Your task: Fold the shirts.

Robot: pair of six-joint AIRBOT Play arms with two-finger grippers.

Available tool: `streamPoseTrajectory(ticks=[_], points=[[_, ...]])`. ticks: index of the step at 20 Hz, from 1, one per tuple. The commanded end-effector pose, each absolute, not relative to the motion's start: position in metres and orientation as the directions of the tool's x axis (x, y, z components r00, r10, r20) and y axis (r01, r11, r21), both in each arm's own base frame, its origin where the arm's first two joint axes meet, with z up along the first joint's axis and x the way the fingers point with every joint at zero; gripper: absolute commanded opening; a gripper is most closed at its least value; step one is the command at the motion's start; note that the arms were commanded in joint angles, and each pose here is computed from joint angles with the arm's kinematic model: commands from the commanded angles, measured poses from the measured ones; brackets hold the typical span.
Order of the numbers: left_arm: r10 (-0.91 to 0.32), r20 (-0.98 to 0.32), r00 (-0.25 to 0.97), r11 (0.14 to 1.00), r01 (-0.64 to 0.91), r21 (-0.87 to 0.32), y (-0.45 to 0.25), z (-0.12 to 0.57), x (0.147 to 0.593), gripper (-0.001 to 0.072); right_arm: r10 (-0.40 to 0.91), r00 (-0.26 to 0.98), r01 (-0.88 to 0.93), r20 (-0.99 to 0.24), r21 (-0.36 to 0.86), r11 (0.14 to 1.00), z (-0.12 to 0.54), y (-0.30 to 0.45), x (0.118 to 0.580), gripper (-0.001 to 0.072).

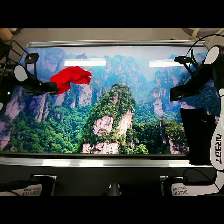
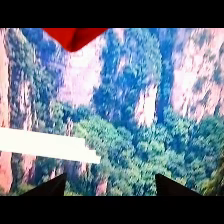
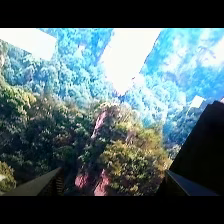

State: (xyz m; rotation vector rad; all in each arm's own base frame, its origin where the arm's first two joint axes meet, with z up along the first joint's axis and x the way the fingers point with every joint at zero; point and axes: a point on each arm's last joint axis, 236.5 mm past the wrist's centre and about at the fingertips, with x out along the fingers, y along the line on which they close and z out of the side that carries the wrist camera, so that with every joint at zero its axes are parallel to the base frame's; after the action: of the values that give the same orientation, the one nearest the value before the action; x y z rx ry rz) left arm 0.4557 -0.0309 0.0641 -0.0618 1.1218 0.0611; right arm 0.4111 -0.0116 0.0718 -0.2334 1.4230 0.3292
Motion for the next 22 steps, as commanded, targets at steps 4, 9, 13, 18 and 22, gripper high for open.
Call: streamPoseTrajectory(ticks=[4, 9, 13, 18, 22], points=[[0.014, -0.71, 0.704, 0.953, -0.224, -0.203, -0.008, 0.074, 0.581, 0.0693, 0.064, 0.374, -0.333, -0.925, -0.07, 0.94, 0.087, -0.016, 0.473, 0.0667], [0.024, -0.939, 0.344, 0.897, -0.423, -0.132, 0.055, -0.043, 0.567, 0.0696, 0.068, 0.317, -0.341, -0.946, -0.047, 0.939, 0.08, -0.015, 0.461, 0.0667], [-0.082, -0.921, 0.381, 0.847, -0.46, -0.266, 0.049, -0.075, 0.586, 0.0692, 0.071, 0.313, -0.343, -0.947, -0.043, 0.938, 0.08, -0.014, 0.46, 0.0666], [-0.174, -0.874, 0.453, 0.812, -0.437, -0.388, 0.027, -0.058, 0.603, 0.004, 0.058, 0.41, -0.372, -0.91, -0.108, 0.922, 0.09, -0.017, 0.482, 0.0665], [-0.311, -0.547, 0.777, 0.905, 0.065, -0.421, -0.038, 0.148, 0.632, 0.0023, 0.037, 0.644, -0.354, -0.764, -0.255, 0.9, 0.179, -0.02, 0.511, 0.0524]])
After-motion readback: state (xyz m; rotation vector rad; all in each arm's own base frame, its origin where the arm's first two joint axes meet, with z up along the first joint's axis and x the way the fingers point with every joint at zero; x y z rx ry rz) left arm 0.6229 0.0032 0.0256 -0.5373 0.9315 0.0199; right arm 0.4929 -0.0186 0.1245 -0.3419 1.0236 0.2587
